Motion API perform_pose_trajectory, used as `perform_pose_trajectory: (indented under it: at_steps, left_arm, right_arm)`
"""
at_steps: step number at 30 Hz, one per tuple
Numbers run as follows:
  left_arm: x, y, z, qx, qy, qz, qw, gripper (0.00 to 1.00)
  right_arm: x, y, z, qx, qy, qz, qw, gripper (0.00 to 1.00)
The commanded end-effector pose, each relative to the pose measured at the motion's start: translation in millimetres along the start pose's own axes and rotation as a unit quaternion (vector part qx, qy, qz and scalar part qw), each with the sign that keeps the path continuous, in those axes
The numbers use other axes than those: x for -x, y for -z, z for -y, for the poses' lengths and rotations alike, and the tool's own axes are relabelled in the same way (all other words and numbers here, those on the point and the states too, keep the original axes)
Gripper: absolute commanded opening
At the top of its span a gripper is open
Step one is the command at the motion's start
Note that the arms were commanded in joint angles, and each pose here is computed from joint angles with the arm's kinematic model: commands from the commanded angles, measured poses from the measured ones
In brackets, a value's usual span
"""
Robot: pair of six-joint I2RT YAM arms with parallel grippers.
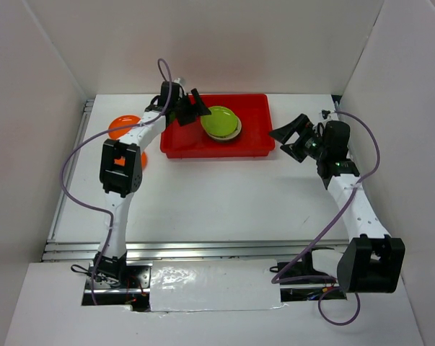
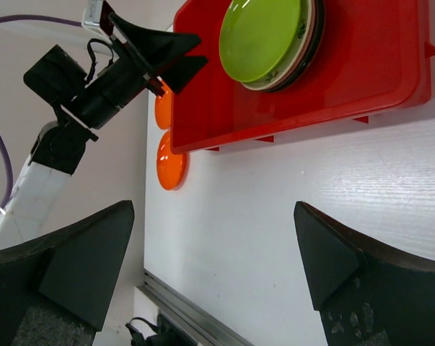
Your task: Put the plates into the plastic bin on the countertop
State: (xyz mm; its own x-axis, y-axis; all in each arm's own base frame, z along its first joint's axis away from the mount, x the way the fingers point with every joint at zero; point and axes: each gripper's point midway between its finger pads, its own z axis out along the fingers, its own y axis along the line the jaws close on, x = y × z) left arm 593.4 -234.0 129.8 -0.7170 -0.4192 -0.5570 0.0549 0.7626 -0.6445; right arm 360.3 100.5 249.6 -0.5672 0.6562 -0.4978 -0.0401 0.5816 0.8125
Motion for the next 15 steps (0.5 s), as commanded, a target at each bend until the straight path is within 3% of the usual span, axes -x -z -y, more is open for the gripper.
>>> perform_pose_trajectory:
  at_steps: [1, 3, 4, 7, 8, 10, 11, 15]
  left_arm:
    - [22.9, 12.8, 30.6, -0.042, -0.02, 0.03, 0.998, 0.99]
    - [26.1, 25.2, 37.7, -0.043, -0.036, 0.041, 0.998, 0.99]
    - [43.5, 50.2, 57.2, -0.053, -0.051, 0.069, 0.995, 0.99]
    - [61.7, 99.7, 60.7, -0.013, -0.065, 0.118, 0.991, 0.99]
    - [81.4, 117.8, 37.3, 0.054, -0.039, 0.162, 0.985, 0.99]
    - [77.8, 164.7, -5.4, 0.16, 0.016, 0.173, 0.972, 0.99]
    - [89.1, 190.3, -45.7, 0.235, 0.058, 0.21, 0.947, 0.99]
    - [65.2, 267.3, -135.0, 0.355, 0.147, 0.229, 0.894, 0.99]
  right_arm:
    - [3.5, 8.4, -4.6, 0.004, 0.019, 0.016, 1.0, 1.0]
    - [5.3, 8.3, -6.0, 0.003, 0.02, 0.019, 1.0, 1.0]
    - [4.0, 7.7, -7.4, 0.005, 0.021, 0.017, 1.0, 1.0]
    - [2.1, 2.6, -10.2, 0.008, 0.021, 0.013, 1.0, 1.0]
    - [0.1, -0.5, -10.0, 0.009, 0.022, 0.009, 1.0, 1.0]
    - [-1.8, -4.0, -11.0, 0.01, 0.027, 0.007, 1.0, 1.0]
    - [-10.1, -8.8, -15.7, 0.015, 0.033, -0.005, 0.999, 1.0]
    - [-20.7, -17.4, -19.9, 0.02, 0.045, -0.022, 0.999, 1.0]
